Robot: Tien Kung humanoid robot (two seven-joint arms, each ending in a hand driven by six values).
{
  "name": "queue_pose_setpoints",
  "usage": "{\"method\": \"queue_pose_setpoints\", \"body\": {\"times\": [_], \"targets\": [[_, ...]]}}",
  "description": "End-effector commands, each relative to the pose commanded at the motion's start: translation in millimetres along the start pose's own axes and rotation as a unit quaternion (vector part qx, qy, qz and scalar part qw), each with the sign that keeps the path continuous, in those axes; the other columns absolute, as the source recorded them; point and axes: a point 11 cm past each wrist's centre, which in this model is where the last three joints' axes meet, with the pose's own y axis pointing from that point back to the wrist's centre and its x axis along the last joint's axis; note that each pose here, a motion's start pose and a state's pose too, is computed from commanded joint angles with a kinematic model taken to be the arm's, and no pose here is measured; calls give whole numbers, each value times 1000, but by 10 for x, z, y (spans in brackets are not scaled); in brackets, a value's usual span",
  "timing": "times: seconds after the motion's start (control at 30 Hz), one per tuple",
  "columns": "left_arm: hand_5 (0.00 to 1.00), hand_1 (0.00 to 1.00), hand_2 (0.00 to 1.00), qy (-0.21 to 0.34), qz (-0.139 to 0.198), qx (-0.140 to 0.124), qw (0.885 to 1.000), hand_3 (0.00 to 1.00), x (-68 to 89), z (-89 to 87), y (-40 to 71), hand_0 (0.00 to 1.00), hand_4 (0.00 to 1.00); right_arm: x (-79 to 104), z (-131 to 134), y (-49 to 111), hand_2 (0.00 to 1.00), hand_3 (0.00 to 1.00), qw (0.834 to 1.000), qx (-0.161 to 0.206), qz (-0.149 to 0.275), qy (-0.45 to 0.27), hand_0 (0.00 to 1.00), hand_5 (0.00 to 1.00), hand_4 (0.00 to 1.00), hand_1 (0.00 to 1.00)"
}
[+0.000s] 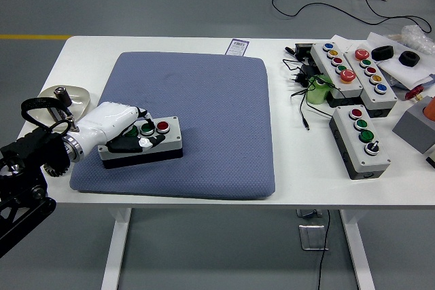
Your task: Pick up the button,place it on the desk,press the button,press the button
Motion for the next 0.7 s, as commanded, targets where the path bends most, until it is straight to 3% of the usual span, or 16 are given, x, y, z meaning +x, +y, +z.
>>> {"method": "queue_pose_setpoints", "body": {"times": [0.7], "targets": [[998,2,2,9,23,2,1000,577,129,-40,52,2,735,18,-15,-1,674,624,1000,1,1,1,673,173,310,658]]}}
